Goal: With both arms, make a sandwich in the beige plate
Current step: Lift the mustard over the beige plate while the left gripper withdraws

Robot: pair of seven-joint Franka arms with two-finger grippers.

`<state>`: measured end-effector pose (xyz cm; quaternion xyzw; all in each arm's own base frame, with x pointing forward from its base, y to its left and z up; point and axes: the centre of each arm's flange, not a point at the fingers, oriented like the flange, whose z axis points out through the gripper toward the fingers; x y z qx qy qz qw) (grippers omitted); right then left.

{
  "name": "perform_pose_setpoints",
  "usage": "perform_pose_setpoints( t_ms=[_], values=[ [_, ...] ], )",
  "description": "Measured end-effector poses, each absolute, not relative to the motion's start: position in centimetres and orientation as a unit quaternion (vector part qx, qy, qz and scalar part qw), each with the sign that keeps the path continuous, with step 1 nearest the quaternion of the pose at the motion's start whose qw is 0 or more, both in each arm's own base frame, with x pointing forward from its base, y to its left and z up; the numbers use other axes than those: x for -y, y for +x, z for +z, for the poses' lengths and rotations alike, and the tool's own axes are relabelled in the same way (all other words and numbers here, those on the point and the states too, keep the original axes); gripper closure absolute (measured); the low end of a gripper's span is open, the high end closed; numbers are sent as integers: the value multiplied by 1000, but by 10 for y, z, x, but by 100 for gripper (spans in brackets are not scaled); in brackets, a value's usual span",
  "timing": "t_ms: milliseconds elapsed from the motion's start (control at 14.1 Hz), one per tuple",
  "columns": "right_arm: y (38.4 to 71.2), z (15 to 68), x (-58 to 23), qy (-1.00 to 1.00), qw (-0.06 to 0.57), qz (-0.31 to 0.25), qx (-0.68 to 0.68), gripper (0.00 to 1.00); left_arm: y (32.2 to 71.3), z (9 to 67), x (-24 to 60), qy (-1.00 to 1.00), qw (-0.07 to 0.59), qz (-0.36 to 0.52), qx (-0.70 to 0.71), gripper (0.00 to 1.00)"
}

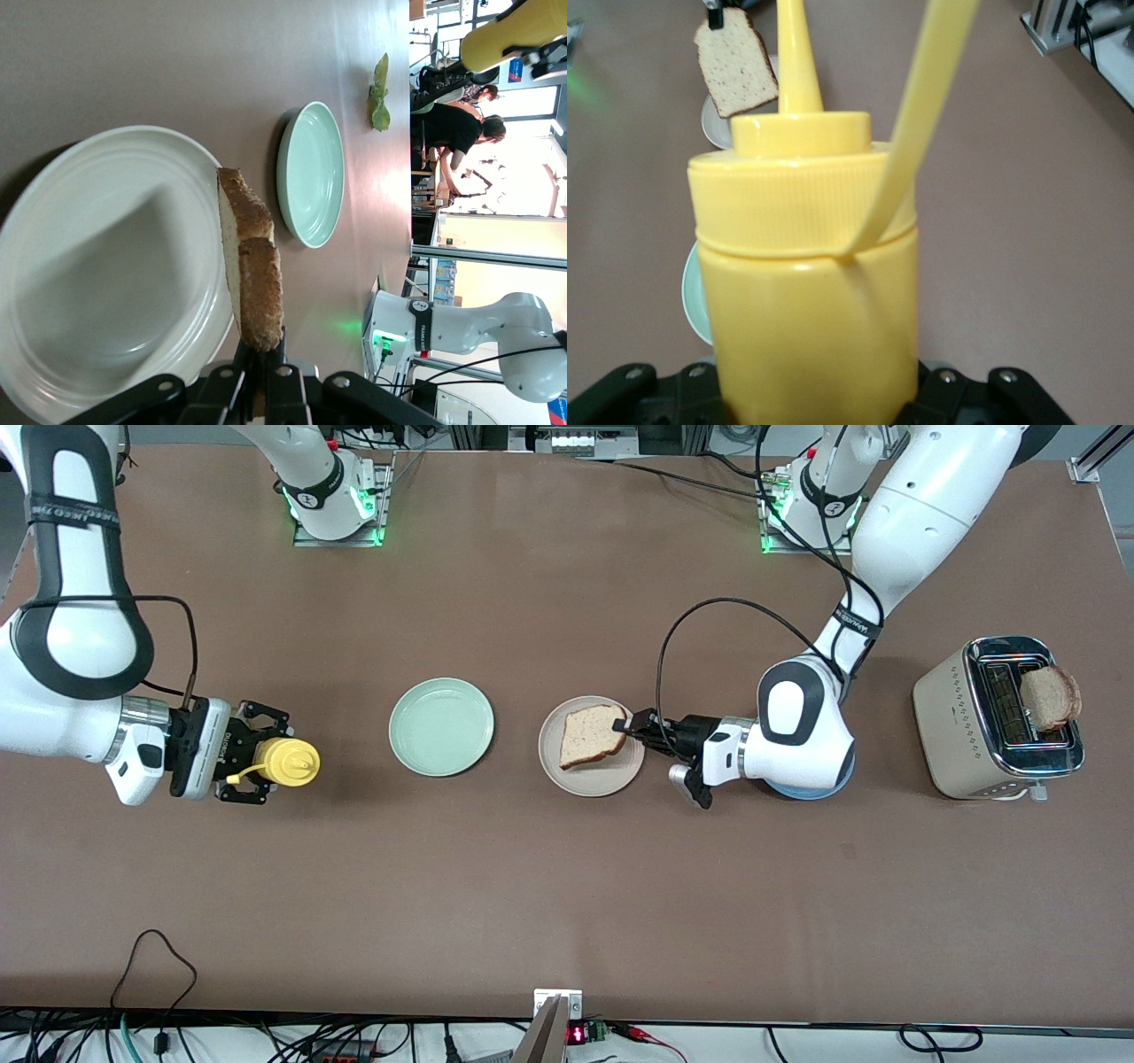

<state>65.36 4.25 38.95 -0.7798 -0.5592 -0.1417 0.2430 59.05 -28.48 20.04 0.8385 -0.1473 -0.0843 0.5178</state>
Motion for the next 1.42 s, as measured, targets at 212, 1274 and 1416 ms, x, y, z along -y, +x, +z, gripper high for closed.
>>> perform_pose_setpoints(
  t_ms=[212,1274,1416],
  values=[
    [657,414,-72,-798,216,-117,550,49,587,186,285,837,520,-84,150,93],
    [647,423,-187,-799,171,-108,567,54,587,175,288,837,516,-75,166,55],
    [646,422,-199,-805,168,-110,559,54,595,187,276,848,483,-66,206,37]
  ],
)
